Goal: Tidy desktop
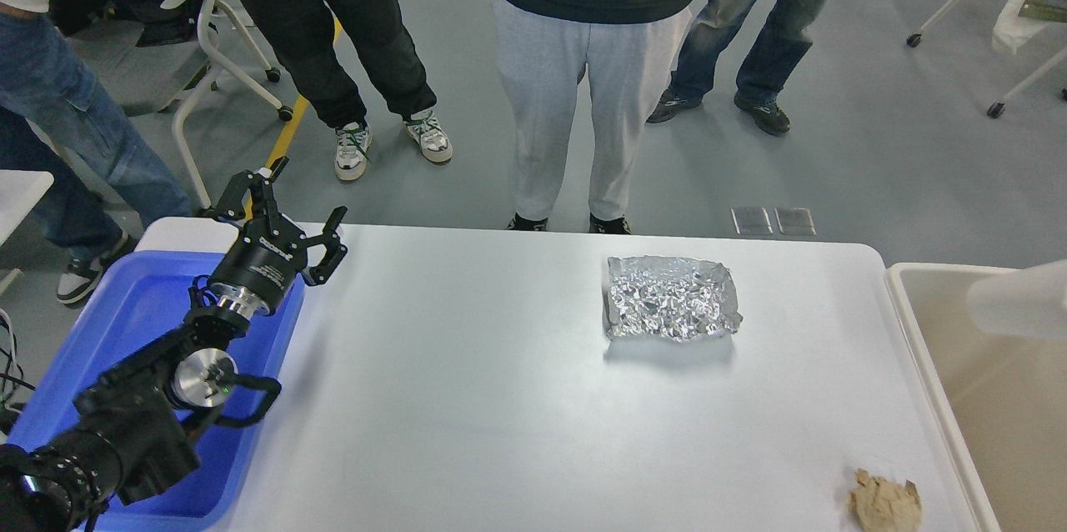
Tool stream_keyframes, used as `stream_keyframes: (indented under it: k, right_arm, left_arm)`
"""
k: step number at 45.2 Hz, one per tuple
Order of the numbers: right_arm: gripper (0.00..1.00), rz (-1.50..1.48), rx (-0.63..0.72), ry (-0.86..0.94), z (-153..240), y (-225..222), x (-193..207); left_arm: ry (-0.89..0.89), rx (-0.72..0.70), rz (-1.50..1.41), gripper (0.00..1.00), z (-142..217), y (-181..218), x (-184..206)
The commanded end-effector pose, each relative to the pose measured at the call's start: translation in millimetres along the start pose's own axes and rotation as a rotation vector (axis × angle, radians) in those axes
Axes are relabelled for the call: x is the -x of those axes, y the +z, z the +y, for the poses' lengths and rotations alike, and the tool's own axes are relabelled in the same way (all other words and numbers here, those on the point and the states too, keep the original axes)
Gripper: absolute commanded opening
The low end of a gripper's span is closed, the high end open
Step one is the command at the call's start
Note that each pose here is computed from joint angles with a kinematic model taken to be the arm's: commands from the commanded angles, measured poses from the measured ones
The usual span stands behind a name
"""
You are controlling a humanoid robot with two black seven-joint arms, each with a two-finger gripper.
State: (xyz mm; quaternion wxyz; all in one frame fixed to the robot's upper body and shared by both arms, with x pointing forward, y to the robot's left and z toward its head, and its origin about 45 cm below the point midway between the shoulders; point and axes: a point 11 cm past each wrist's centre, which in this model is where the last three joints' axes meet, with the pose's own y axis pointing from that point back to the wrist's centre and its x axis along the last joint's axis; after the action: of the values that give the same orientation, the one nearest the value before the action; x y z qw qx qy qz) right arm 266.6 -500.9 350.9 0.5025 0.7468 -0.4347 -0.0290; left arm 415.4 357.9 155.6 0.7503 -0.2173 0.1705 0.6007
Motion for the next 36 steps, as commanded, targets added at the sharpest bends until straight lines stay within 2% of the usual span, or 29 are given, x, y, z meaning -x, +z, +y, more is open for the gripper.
stream_keyframes:
  k: [1, 7, 21, 36]
  right_arm:
    - [0.00, -0.084, 0.086, 0.192, -54.6, 24.3, -25.8]
    - [0.00, -0.175, 0.156, 0.297, -105.7, 46.9, -35.3]
    - [0.00, -0.440, 0.209, 0.460, -149.5, 82.8, -66.4]
    - [0.00, -0.602, 0.277, 0.567, -190.1, 111.1, -44.4]
  left_arm:
    - [0.000, 0.000, 0.000, 1.00, -0.1, -0.2, 0.2]
    - [0.000, 0.001, 0.000, 1.00, -0.1, -0.1, 0.2]
    - [0.000, 0.001, 0.000, 1.00, -0.1, -0.1, 0.2]
    - [0.000, 0.001, 0.000, 1.00, -0.1, -0.1, 0.2]
